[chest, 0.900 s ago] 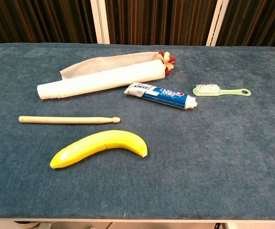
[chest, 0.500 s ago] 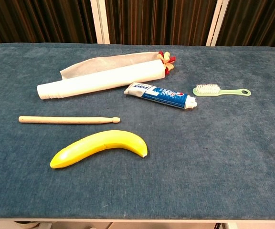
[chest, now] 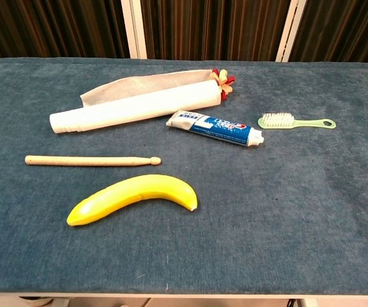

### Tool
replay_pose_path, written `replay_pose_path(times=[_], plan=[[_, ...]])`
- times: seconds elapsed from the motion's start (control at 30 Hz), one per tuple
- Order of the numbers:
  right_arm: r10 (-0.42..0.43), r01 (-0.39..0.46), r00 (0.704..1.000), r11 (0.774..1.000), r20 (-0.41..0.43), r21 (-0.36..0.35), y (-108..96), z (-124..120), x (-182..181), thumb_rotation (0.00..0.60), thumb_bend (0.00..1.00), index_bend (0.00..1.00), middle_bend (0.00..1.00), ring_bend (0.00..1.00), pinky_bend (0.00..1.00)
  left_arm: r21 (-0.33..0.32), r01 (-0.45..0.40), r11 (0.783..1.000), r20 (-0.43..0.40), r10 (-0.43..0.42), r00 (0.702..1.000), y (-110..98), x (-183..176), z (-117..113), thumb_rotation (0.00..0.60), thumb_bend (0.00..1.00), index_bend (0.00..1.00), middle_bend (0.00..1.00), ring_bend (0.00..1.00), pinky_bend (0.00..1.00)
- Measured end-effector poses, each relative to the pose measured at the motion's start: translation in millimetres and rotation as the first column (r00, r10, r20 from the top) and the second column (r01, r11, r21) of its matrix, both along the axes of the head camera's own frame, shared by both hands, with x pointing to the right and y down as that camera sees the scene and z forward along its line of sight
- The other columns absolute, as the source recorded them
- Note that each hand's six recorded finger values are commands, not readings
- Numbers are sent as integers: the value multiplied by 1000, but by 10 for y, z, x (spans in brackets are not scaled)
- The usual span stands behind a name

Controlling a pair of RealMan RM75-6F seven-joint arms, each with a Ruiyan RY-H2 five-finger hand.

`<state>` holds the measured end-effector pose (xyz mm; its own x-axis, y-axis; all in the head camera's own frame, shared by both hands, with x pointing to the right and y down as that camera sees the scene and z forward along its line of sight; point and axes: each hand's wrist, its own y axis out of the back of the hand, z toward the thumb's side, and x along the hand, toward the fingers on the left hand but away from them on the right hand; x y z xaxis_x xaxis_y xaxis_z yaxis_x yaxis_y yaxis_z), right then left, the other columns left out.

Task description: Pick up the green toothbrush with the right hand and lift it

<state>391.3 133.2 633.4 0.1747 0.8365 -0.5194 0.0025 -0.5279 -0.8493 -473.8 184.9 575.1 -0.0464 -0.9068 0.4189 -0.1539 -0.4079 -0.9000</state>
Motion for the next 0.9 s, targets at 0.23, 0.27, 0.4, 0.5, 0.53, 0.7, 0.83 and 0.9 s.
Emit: replay_pose_path(times=[0.23, 0.27, 0.4, 0.5, 0.53, 0.7, 0.83, 0.9], plan=[[-13, 13, 1000, 1000, -23, -19, -440, 443, -164, 600, 385, 424, 33, 9, 0, -4, 20, 1000, 0, -20, 1000, -1, -29, -4, 600, 436, 69, 0, 0, 0], [-12, 11, 1000, 1000, -26, -23, -462, 488, -171, 600, 406, 437, 33, 9, 0, -5, 20, 1000, 0, -20, 1000, -1, -30, -2, 600, 436, 69, 0, 0, 0], [-14, 13, 999, 999, -40, -37, -560, 660, -211, 600, 461, 466, 33, 9, 0, -11, 19, 1000, 5, -19, 1000, 2, -28, 4, 600, 436, 69, 0, 0, 0], [-20, 18, 999, 998, -45, -52, -623, 789, -260, 600, 465, 477, 33, 9, 0, -12, 20, 1000, 6, -20, 1000, 0, -30, 6, 600, 436, 69, 0, 0, 0], [-23, 20, 999, 998, -46, -57, -646, 834, -285, 600, 468, 483, 34, 9, 0, -13, 21, 1000, 6, -21, 1000, 0, -31, 8, 600, 436, 69, 0, 0, 0], [-29, 26, 998, 997, -48, -74, -726, 989, -366, 600, 479, 498, 33, 9, 0, -19, 16, 1000, 8, -16, 1000, -1, -26, 18, 600, 436, 69, 0, 0, 0], [-32, 27, 998, 995, -54, -94, -784, 1114, -421, 600, 480, 507, 33, 9, 0, -22, 18, 1000, 9, -18, 1000, -2, -34, 23, 600, 436, 69, 0, 0, 0], [-32, 26, 998, 995, -51, -99, -797, 1160, -452, 600, 480, 512, 33, 9, 0, -24, 21, 999, 9, -21, 1000, -4, -39, 26, 600, 435, 69, 0, 0, 0]])
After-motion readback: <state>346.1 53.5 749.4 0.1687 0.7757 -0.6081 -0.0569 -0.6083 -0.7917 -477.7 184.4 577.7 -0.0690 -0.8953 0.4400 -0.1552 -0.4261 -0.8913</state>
